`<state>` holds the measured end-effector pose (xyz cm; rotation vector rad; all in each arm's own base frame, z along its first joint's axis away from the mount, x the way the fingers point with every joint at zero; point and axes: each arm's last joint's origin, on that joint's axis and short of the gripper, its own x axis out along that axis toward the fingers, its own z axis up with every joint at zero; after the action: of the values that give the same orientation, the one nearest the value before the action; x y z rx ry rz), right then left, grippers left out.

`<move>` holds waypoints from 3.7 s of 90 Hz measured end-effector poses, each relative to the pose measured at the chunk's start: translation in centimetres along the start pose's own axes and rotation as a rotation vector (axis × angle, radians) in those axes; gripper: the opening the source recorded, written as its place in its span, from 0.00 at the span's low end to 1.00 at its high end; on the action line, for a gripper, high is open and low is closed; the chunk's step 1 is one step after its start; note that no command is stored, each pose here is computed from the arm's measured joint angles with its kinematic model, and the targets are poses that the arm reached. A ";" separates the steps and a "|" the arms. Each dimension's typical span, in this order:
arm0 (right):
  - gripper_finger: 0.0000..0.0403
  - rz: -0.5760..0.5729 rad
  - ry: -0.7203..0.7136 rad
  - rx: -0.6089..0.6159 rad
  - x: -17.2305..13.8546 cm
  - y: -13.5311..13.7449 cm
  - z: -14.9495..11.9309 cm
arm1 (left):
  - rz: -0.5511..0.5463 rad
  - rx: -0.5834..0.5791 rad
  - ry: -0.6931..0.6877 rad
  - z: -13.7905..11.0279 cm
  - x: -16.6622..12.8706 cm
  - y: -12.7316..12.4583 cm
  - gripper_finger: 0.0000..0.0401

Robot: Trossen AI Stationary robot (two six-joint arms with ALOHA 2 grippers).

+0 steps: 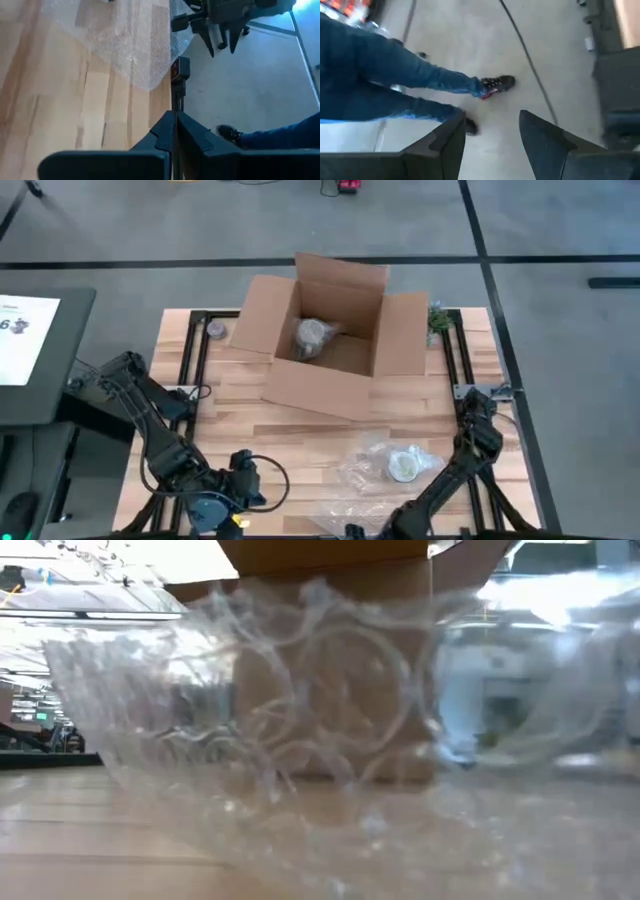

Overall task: Wrap mug
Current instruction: Wrap the white blue mug with the transparent bubble wrap

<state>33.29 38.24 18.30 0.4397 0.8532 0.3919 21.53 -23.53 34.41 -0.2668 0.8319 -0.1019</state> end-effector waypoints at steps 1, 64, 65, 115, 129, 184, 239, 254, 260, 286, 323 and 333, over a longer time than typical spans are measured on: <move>0.43 -0.003 0.009 -0.016 -0.1 0.2 0.1 | 0.001 0.000 -0.001 0.0 0.0 0.0 0.00; 0.67 -0.415 0.144 -0.507 -1.1 0.5 -2.0 | 0.051 -0.004 -0.001 0.3 0.2 0.7 0.00; 0.67 -0.422 0.146 -0.510 -1.0 0.4 -2.1 | 0.052 -0.004 0.000 0.3 0.2 0.7 0.00; 0.34 -0.699 0.177 -0.244 0.4 -2.9 -4.5 | 0.053 -0.042 -0.003 0.5 0.3 0.9 0.00; 0.05 -0.659 0.208 -0.157 0.5 -2.8 -4.3 | 0.058 -0.045 -0.005 0.6 0.3 1.0 0.00; 0.00 -0.849 0.185 0.151 -9.3 3.5 -1.8 | 0.073 -0.048 -0.022 1.0 0.5 1.3 0.00; 0.00 -0.747 0.136 0.103 -16.8 3.0 3.6 | 0.096 -0.053 -0.066 1.2 0.5 1.3 0.00; 0.00 -0.763 0.151 0.059 -16.6 1.9 4.7 | 0.099 -0.053 -0.070 1.2 0.5 1.3 0.00; 0.00 -0.782 0.164 0.052 -15.7 1.4 4.9 | 0.098 -0.053 -0.070 1.2 0.5 1.3 0.00; 0.00 -0.820 0.183 0.054 -13.9 0.9 4.2 | 0.086 -0.063 -0.083 1.3 0.5 1.2 0.00; 0.00 -0.780 0.107 0.096 -11.1 -0.4 4.2 | 0.060 0.001 -0.110 1.7 0.5 0.9 0.00; 0.04 -0.691 0.112 0.096 -9.4 -1.1 4.7 | 0.060 -0.004 -0.109 1.7 0.5 0.9 0.00</move>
<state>31.54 31.64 26.33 0.1897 1.0763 -0.2656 23.11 -22.42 34.85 -0.2487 0.7306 -0.0296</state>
